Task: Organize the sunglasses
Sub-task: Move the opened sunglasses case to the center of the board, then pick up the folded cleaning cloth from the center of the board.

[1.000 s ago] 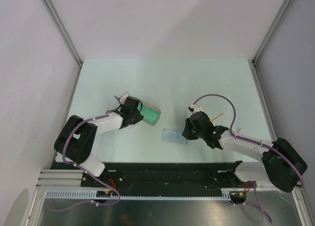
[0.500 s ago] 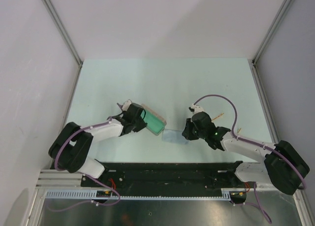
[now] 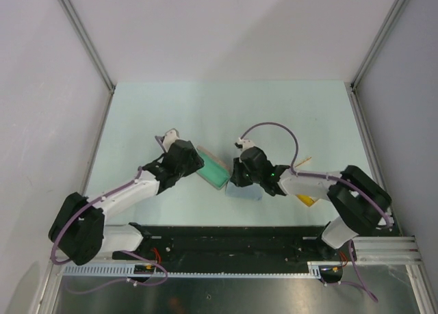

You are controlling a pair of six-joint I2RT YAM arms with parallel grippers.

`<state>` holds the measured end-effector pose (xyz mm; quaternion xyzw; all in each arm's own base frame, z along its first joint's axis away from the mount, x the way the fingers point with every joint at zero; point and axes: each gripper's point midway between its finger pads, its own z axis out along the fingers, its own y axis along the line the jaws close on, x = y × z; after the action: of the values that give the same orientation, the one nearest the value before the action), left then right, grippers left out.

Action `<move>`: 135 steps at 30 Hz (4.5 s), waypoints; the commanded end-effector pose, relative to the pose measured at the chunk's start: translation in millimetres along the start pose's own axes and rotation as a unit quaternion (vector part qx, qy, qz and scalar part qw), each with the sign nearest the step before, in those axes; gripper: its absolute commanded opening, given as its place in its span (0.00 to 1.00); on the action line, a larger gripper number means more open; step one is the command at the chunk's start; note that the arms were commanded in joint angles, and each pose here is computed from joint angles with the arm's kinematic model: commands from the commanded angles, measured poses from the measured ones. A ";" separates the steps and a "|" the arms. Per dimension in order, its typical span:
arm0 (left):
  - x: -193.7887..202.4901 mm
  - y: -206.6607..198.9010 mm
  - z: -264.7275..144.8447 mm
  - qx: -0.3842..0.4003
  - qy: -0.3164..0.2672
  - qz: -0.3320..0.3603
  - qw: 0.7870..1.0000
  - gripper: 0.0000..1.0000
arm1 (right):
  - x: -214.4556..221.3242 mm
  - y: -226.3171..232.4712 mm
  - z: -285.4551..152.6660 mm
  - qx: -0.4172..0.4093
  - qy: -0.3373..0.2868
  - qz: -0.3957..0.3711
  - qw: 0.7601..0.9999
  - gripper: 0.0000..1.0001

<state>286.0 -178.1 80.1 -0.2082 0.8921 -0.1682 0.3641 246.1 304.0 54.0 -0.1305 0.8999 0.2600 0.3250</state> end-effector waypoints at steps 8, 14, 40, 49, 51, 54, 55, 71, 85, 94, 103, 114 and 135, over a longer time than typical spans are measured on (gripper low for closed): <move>-59.1 6.8 -1.7 -0.007 -0.054 0.018 0.998 0.62 | -50.3 16.5 56.4 0.007 -0.039 -0.009 0.999 0.17; -61.5 6.2 2.3 -0.005 -0.046 0.036 0.998 0.63 | -75.3 6.0 71.0 0.018 -0.055 -0.011 0.998 0.17; -30.9 -2.6 -13.8 0.069 0.001 0.082 0.994 0.69 | -33.5 11.3 8.4 0.045 -0.003 0.003 0.999 0.08; -27.4 -4.8 -11.8 0.077 0.008 0.085 0.993 0.69 | -19.5 4.3 30.1 0.044 0.015 0.008 0.999 0.05; -25.4 -5.5 -11.8 0.080 0.013 0.086 0.993 0.69 | -16.8 2.2 35.0 0.044 0.020 0.011 0.999 0.04; -23.2 -7.6 -11.5 0.086 0.017 0.086 0.992 0.68 | -11.0 -1.4 40.6 0.044 0.029 0.013 0.999 0.04; -23.9 -7.9 -11.7 0.087 0.016 0.087 0.992 0.69 | -9.3 -1.8 41.5 0.044 0.031 0.013 0.998 0.04; -7.8 -23.1 -16.0 0.128 0.043 0.101 0.986 0.69 | -37.2 -8.2 49.6 0.047 -0.009 0.024 0.999 0.07; 46.7 -63.1 -19.7 0.185 0.107 0.140 0.967 0.75 | -59.0 -10.8 -34.2 0.095 -0.045 0.062 0.993 0.49; 90.9 -73.1 -4.8 0.175 0.176 0.135 0.959 0.75 | 13.8 -71.5 -72.4 0.164 -0.009 0.157 0.974 0.52; 98.4 -76.2 8.5 0.159 0.181 0.140 0.960 0.71 | 41.3 -84.5 -65.0 0.163 0.018 0.185 0.969 0.51; 115.0 -74.5 13.8 0.159 0.217 0.142 0.953 0.51 | 55.1 -83.0 -50.2 0.148 0.042 0.192 0.969 0.42; 123.8 -72.5 23.4 0.140 0.227 0.133 0.955 0.41 | 64.7 -84.7 -43.9 0.151 0.061 0.191 0.968 0.33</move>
<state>236.2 -298.0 23.5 0.0123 0.9393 -0.2822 0.1948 218.4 214.1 22.7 0.0784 0.9439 0.1967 0.2536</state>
